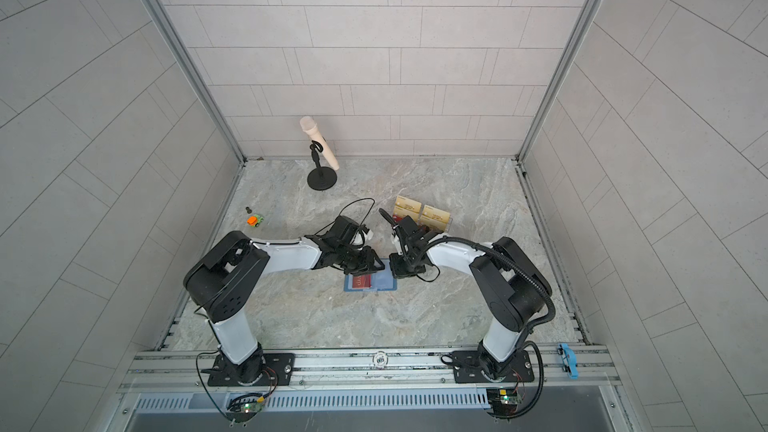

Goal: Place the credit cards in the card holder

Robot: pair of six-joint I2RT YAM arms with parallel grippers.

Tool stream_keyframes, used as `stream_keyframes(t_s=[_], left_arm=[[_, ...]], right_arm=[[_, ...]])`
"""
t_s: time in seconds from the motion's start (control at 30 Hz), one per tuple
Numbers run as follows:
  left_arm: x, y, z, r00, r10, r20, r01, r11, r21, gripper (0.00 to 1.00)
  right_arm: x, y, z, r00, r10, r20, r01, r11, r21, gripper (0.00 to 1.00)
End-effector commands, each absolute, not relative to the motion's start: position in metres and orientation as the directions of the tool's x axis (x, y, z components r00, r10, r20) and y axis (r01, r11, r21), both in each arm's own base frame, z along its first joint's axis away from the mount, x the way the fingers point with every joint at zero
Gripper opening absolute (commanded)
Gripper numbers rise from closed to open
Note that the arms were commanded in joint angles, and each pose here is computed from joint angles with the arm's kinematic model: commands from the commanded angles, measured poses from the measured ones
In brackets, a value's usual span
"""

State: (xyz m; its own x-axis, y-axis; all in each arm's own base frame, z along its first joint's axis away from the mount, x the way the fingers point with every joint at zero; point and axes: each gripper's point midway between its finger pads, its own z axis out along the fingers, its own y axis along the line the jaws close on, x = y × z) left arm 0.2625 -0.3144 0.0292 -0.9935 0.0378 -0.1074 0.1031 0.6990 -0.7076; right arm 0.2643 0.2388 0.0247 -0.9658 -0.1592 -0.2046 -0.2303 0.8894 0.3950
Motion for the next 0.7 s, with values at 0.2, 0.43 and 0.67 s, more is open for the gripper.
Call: stream_keyframes(t_s=[0.2, 0.43, 0.67], left_arm=[[0.255, -0.316, 0.020, -0.998, 0.019, -0.057, 0.055, 0.669, -0.741, 0.36], [0.255, -0.318, 0.024, -0.998, -0.003, -0.063, 0.047, 0.641, -0.766, 0.29], [0.257, -0.314, 0.018, -0.998, -0.027, -0.060, 0.028, 0.657, -0.753, 0.19]], right_arm=[[0.263, 0.243, 0.015, -0.966, -0.170, -0.194, -0.235, 0.891, 0.388, 0.15], [0.264, 0.244, 0.017, -0.966, -0.168, -0.199, -0.236, 0.888, 0.395, 0.14], [0.267, 0.242, 0.028, -0.961, -0.161, -0.227, -0.241, 0.890, 0.387, 0.14]])
